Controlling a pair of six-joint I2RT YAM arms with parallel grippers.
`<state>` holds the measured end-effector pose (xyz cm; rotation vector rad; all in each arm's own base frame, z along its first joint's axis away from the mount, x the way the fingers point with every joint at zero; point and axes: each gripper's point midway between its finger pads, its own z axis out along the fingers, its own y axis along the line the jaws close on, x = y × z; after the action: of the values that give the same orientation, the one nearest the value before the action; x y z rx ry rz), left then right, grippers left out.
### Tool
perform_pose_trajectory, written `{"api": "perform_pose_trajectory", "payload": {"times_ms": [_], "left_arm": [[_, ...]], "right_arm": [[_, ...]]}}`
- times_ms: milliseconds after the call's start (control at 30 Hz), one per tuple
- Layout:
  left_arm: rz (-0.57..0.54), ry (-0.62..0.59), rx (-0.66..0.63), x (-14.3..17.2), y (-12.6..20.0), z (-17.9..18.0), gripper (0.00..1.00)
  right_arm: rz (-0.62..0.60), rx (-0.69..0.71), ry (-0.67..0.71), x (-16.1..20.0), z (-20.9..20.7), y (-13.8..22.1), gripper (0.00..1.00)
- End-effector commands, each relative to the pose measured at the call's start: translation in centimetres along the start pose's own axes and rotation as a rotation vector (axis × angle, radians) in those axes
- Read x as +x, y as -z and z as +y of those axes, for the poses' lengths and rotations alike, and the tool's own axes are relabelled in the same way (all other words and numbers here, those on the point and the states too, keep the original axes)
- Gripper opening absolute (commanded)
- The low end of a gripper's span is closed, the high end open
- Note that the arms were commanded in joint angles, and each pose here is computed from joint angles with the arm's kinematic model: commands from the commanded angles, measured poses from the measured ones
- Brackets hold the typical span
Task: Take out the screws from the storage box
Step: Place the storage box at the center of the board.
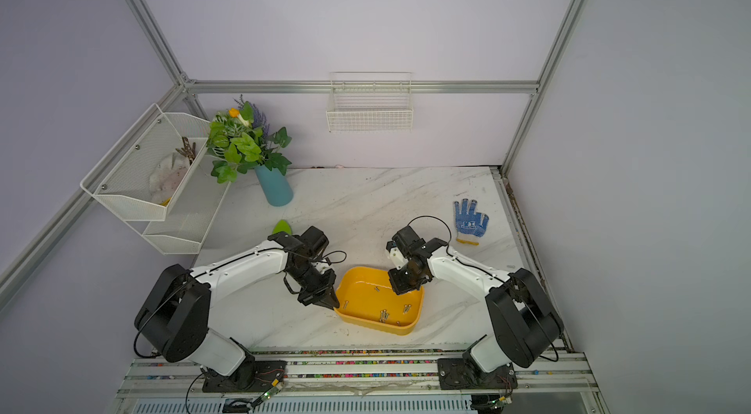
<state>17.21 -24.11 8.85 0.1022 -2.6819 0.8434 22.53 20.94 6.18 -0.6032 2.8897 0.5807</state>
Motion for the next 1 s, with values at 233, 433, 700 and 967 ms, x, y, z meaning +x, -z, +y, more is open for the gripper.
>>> {"api": "perform_pose_trajectory", "payload": {"times_ms": [233, 433, 700, 967], "left_arm": [[0.053, -0.047, 0.089, 0.7, 0.7, -2.3, 0.01], [0.008, -0.01, -0.026, -0.2, 0.9, -0.7, 0.0], [0.023, 0.019, -0.094, 1.7, 0.9, 1.3, 0.0], [-0.06, 0.081, -0.198, 1.2, 0.6, 3.9, 0.0]], "right_arm": [[0.071, -0.07, 0.003, 0.3, 1.3, -1.9, 0.13], [0.053, -0.048, 0.027, -0.6, 1.3, -2.2, 0.14], [0.029, -0.031, 0.052, -1.7, 2.0, -2.5, 0.13], [-0.047, 0.104, 0.133, -3.2, 2.3, -1.9, 0.13]]}}
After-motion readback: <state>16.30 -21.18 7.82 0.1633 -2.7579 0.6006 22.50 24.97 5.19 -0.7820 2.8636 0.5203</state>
